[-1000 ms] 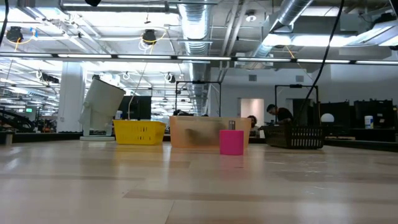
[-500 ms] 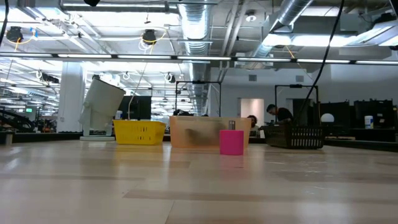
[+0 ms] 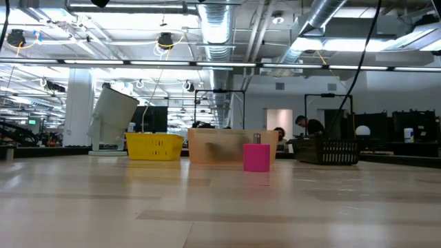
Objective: Pick and place items into bin
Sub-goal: Put the black charger adapter into the yellow bin
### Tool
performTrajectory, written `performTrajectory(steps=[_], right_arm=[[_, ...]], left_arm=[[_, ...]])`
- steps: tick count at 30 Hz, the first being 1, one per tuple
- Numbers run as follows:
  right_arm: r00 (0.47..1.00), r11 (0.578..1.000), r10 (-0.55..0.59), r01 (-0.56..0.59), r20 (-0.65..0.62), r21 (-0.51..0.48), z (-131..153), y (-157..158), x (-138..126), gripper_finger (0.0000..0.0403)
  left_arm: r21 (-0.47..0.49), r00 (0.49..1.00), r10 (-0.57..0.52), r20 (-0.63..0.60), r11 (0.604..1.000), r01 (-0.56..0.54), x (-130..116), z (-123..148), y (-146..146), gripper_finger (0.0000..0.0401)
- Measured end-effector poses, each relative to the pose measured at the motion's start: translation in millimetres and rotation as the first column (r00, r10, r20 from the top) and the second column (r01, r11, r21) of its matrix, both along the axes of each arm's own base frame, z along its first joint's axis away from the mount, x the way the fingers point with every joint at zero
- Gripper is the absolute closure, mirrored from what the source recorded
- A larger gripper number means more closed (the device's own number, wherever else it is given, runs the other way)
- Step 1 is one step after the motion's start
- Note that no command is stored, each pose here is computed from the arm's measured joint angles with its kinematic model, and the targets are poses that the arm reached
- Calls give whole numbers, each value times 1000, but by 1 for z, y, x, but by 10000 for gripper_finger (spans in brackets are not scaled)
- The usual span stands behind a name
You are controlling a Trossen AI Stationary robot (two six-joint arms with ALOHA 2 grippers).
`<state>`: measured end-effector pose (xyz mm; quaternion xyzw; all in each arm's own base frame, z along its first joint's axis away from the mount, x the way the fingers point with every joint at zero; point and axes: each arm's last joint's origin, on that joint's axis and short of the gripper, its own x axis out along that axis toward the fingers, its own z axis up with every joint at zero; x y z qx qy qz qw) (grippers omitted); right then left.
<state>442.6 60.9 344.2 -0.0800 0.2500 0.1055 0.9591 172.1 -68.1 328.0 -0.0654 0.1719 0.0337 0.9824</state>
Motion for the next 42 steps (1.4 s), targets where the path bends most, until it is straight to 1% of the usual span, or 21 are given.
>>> performTrajectory(steps=[3,10,18,24,27,30,37,42], right_arm=[[1000,1000,4,-4,1,-2,0,0,0,261],[1000,1000,6,-6,2,-1,0,0,0,256],[1000,1000,8,-8,1,-1,0,0,0,260],[1000,1000,13,-13,3,-5,0,1,0,229],[1000,1000,13,-13,-1,-5,0,1,0,221],[1000,1000,15,-15,-7,-5,-1,1,-1,221],[1000,1000,10,-10,-23,-11,-2,-1,-1,233],[996,1000,-10,8,-92,-20,-8,-10,-4,234]], left_arm=[[-5,1000,-7,3,1000,7,0,0,0,337],[-5,1000,-7,3,1000,7,0,0,0,363],[-5,1000,-6,5,1000,6,0,0,0,359],[-13,1000,-5,23,1000,5,1,2,-1,360],[-8,999,-4,37,1000,4,2,3,-1,359],[-2,998,-8,54,1000,8,2,5,-1,359],[4,999,-1,51,1000,1,2,5,-1,359],[25,998,45,54,999,-47,-2,6,3,358]])
